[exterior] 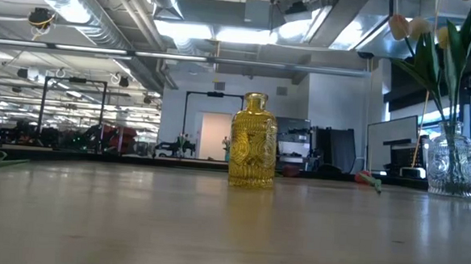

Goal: Sort flowers into vase by color
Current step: Put the yellow tulip into the transparent vase, then put the red tulip into the yellow transparent vase

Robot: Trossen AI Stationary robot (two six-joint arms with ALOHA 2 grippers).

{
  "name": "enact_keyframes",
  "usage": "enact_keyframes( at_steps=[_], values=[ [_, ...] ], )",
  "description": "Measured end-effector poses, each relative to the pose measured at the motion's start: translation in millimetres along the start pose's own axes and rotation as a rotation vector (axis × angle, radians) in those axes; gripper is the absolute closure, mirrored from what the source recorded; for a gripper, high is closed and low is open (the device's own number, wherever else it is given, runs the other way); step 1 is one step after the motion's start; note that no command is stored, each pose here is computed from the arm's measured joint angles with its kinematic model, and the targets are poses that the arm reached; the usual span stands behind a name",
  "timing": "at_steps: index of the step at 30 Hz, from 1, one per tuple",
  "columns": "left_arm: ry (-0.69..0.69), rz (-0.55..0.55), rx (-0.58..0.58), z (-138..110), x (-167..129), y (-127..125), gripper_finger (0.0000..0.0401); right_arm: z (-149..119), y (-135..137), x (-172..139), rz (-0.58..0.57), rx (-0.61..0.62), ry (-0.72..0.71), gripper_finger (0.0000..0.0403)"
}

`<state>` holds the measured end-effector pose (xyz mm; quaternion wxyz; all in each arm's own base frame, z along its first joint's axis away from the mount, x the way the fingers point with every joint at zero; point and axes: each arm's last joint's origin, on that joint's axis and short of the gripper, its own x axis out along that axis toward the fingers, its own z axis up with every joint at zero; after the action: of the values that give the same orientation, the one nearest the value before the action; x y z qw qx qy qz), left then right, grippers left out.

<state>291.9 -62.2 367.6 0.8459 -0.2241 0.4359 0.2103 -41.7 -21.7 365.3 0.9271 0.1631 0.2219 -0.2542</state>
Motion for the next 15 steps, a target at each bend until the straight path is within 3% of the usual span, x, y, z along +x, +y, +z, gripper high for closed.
enact_keyframes(
  at_steps=[7, 12, 15],
  values=[
    [0.432, 0.117, 0.004, -28, -1, 18, 0.0275, 21, -11, -36, 0.112, -0.045, -0.097, 0.0171],
    [0.642, 0.133, 0.127, -42, 20, 32, 0.0267, 40, -6, -47, 0.119, -0.062, -0.127, 0.0147],
    [0.770, 0.124, 0.312, -61, 47, 46, 0.0252, 51, 1, -45, 0.083, -0.083, -0.128, 0.0136]
  ],
)
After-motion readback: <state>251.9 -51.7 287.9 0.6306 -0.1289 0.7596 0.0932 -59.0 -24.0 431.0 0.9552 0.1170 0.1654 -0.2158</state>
